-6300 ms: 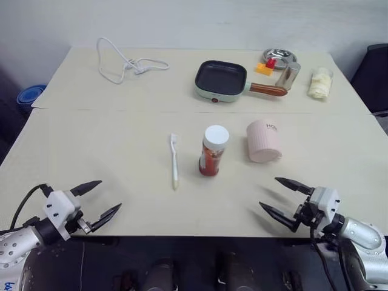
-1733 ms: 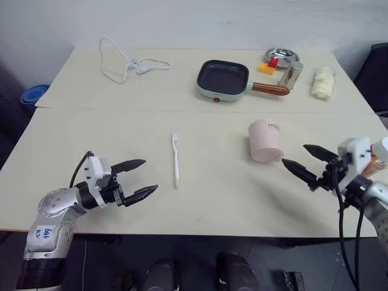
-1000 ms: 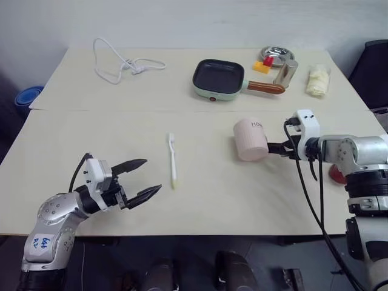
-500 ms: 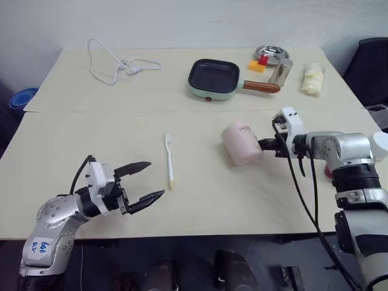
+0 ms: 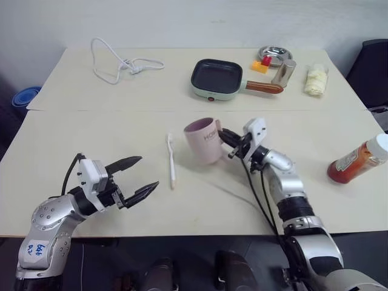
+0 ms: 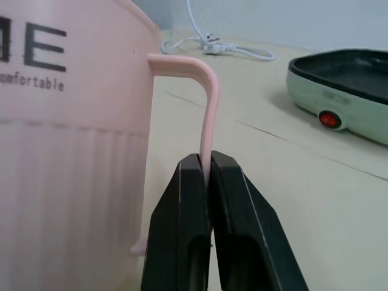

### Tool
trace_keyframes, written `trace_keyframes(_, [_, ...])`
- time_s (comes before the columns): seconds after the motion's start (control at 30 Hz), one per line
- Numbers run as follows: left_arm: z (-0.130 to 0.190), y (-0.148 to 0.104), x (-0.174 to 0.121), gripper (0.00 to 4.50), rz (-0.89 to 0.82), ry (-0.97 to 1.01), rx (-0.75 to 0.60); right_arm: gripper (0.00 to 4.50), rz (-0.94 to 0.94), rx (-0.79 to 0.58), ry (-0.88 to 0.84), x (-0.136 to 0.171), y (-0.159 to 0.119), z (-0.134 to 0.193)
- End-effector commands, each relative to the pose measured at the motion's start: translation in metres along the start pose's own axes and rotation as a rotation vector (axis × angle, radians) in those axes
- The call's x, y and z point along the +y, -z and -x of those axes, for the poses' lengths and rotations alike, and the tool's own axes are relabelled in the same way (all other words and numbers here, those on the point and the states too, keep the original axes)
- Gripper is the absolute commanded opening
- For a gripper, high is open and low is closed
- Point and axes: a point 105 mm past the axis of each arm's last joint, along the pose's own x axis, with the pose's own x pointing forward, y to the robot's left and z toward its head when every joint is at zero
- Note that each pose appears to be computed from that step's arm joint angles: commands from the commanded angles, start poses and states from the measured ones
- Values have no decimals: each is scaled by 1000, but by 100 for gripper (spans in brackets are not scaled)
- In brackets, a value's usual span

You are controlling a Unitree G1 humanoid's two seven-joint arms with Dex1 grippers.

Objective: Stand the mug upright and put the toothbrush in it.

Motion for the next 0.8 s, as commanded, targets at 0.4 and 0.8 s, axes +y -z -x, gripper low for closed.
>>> trace_keyframes(0.4, [33, -5, 20, 450, -92, -155, 46, 385, 125, 42, -33, -22, -11, 52])
trace_keyframes(0.8, [142, 26, 62, 450, -19, -575, 462, 449, 151, -1, -160, -13, -45, 166])
